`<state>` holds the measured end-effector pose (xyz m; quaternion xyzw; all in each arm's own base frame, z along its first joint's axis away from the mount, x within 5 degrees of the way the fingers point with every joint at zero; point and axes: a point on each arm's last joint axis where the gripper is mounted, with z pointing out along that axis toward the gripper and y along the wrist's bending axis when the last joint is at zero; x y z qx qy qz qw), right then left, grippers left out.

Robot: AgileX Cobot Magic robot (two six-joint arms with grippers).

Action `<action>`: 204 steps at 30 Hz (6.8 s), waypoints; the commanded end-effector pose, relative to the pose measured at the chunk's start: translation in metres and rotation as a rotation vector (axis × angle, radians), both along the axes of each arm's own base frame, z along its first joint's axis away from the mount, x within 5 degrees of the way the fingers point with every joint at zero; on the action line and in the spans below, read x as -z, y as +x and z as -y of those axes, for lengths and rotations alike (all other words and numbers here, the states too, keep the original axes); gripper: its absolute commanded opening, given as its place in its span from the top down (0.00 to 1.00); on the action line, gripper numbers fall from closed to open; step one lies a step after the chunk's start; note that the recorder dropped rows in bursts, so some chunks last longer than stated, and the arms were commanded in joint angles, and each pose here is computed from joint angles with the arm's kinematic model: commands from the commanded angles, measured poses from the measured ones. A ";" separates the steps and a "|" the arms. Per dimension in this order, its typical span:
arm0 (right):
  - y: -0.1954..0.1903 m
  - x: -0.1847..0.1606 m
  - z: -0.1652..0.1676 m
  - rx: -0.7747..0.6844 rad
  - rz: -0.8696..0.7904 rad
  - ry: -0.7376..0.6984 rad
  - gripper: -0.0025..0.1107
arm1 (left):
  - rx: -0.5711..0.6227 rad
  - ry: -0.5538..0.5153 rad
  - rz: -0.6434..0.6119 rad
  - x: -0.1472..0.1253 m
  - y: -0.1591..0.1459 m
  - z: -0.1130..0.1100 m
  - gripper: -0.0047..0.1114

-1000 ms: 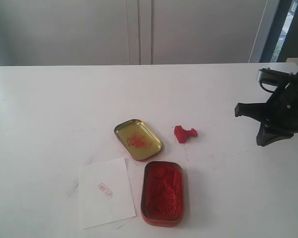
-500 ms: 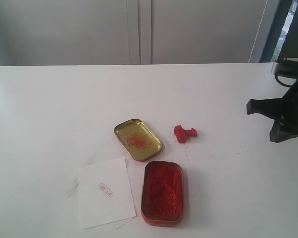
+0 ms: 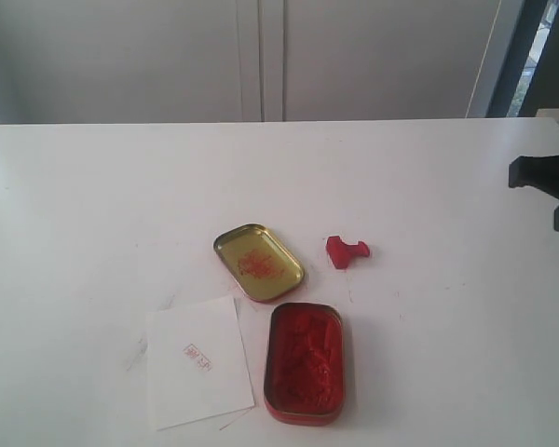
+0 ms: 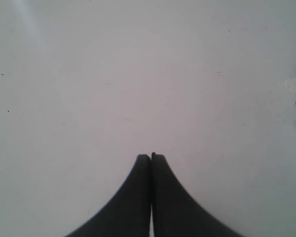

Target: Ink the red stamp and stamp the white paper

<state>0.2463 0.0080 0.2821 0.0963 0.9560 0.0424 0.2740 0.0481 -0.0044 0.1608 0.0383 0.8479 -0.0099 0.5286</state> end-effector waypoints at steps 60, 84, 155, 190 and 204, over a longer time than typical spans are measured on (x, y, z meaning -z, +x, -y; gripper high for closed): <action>-0.157 -0.063 0.011 0.006 0.739 -0.096 0.98 | -0.003 -0.002 -0.009 0.003 0.000 0.000 0.96; -0.203 -0.077 0.018 0.135 0.929 -0.161 0.98 | -0.003 -0.002 -0.009 0.003 0.000 0.000 0.96; -0.193 0.100 0.012 0.021 0.755 -0.095 0.98 | -0.003 -0.002 -0.009 0.003 0.000 0.000 0.96; -0.193 0.099 0.013 -0.112 0.749 -0.302 0.98 | -0.003 -0.002 -0.009 0.003 0.000 0.000 0.96; -0.193 0.099 0.013 -0.111 0.749 -0.300 0.98 | -0.003 -0.002 -0.009 0.003 0.000 0.000 0.96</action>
